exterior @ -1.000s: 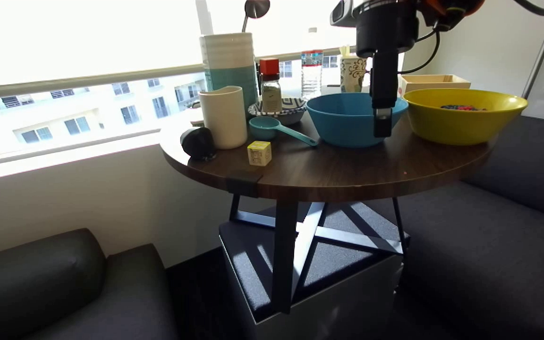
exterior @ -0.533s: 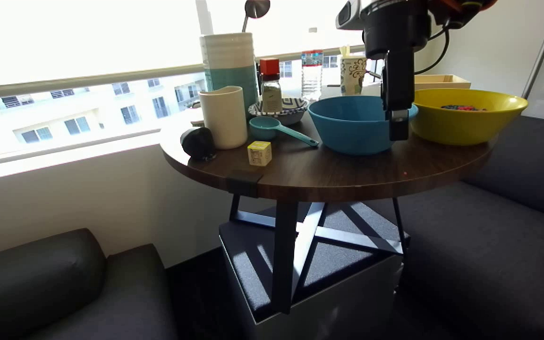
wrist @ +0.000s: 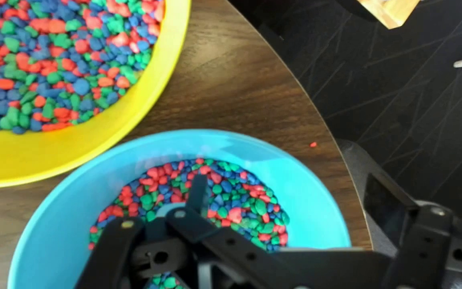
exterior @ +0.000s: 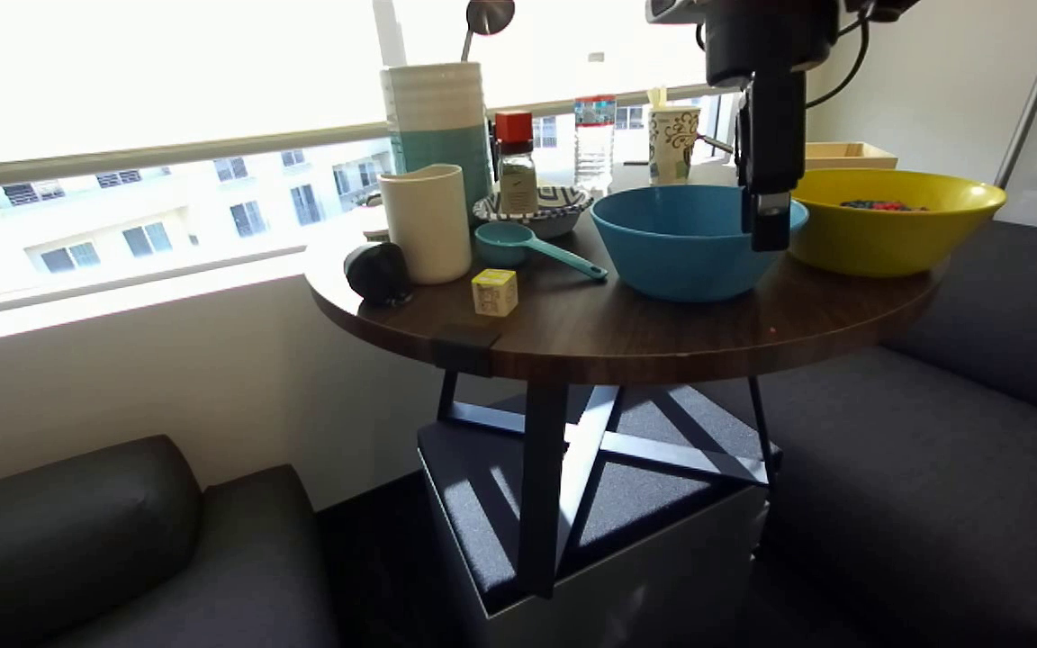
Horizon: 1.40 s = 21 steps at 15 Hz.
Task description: Switch the position of the yellow and blue bowls, slide the yellow bowl to the right and pull the yellow bowl to the left
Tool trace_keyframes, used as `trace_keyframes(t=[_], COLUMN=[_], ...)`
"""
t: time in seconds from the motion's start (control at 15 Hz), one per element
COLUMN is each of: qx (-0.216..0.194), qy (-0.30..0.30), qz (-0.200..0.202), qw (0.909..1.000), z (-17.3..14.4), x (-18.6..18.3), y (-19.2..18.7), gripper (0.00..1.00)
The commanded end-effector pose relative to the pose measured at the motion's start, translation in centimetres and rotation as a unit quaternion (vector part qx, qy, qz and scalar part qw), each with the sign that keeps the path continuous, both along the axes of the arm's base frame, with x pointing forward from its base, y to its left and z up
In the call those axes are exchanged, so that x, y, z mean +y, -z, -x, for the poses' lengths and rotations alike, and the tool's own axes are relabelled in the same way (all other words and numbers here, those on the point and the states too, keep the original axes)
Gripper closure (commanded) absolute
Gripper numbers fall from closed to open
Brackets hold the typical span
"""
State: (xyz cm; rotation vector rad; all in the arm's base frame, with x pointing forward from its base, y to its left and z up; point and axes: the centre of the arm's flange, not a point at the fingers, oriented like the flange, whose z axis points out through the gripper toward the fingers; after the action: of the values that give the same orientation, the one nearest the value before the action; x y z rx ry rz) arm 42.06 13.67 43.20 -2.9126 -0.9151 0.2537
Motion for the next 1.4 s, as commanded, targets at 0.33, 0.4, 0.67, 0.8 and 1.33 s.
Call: trace_keyframes(t=[0.33, 0.4, 0.67, 0.8, 1.33], qx=[-0.118, -0.124, -0.149, -0.159, -0.195], qy=[0.157, 0.179, 0.270, 0.316, 0.449], qz=[-0.002, -0.008, -0.018, -0.024, -0.081], qw=[0.9806, 0.9759, 0.9511, 0.9350, 0.8682], z=[5.3, 5.5, 6.4, 5.8, 3.3], x=[-2.1, -2.9, -6.1, -7.7, -14.1], y=[-5.5, -5.5, -5.7, -5.3, -3.7], gripper=[0.00, 0.00, 0.00, 0.00, 0.00])
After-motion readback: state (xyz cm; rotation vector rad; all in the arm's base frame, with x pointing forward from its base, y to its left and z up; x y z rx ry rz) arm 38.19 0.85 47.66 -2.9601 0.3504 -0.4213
